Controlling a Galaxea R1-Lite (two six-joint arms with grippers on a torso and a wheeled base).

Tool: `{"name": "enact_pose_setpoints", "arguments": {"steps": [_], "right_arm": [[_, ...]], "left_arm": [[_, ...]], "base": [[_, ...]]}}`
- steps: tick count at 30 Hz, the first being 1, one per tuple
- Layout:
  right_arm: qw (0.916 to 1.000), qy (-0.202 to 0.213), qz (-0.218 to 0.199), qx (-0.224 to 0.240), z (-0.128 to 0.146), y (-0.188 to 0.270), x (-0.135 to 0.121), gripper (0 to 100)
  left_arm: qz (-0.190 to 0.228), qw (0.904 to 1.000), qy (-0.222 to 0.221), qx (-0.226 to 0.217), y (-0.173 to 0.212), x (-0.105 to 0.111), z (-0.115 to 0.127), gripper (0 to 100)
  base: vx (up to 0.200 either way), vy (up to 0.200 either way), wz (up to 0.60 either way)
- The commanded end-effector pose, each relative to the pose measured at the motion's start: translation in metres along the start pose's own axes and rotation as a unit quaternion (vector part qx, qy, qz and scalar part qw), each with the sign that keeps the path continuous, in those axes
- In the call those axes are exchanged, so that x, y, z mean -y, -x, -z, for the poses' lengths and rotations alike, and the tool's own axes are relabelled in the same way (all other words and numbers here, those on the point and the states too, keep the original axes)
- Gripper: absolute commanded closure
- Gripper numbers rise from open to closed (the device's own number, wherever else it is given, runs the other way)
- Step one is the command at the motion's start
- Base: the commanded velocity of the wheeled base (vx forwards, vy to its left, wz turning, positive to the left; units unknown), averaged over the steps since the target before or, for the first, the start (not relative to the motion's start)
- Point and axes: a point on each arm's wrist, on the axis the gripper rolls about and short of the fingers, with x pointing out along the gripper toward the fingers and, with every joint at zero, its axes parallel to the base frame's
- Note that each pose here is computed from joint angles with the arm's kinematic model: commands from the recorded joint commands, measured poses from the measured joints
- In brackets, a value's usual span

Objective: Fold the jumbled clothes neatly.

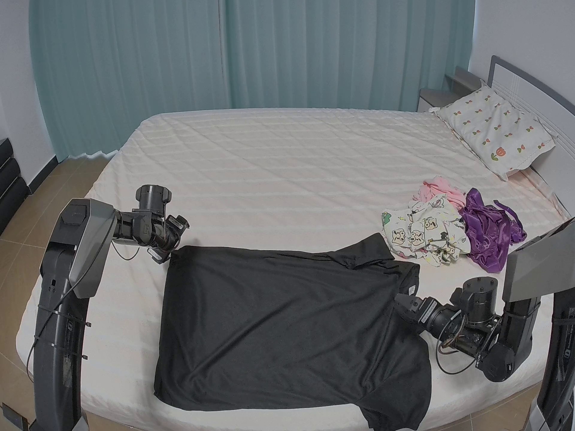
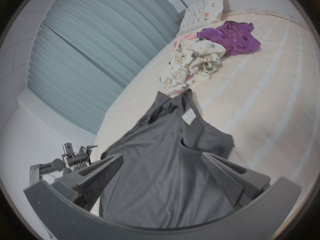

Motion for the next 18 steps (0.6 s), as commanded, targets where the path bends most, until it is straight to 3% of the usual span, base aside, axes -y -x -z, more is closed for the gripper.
{"name": "enact_pose_setpoints", "arguments": {"steps": [1,4,11,15,18], "right_arm": [[0.9975,-0.007,-0.045,0.054,-0.020,-0.018,-0.018,0],[0.9966,-0.005,-0.053,0.063,-0.025,-0.034,-0.031,0],[0.9988,0.001,-0.008,0.048,-0.034,-0.073,-0.056,0],[0.9994,0.003,0.011,0.032,-0.043,-0.099,-0.069,0],[0.9995,0.004,0.025,0.018,-0.052,-0.114,-0.081,0]], "left_arm": [[0.017,0.9995,0.026,-0.008,0.025,0.006,-0.028,0],[0.025,0.9981,0.037,-0.042,0.048,0.005,-0.033,0],[0.026,0.9903,0.066,-0.119,0.097,-0.017,-0.027,0],[0.019,0.9890,0.065,-0.131,0.113,-0.042,-0.004,0],[0.044,0.9890,0.047,-0.133,0.120,-0.057,0.026,0]], "base": [[0.000,0.000,0.00],[0.000,0.000,0.00],[0.000,0.000,0.00],[0.000,0.000,0.00],[0.000,0.000,0.00]]}}
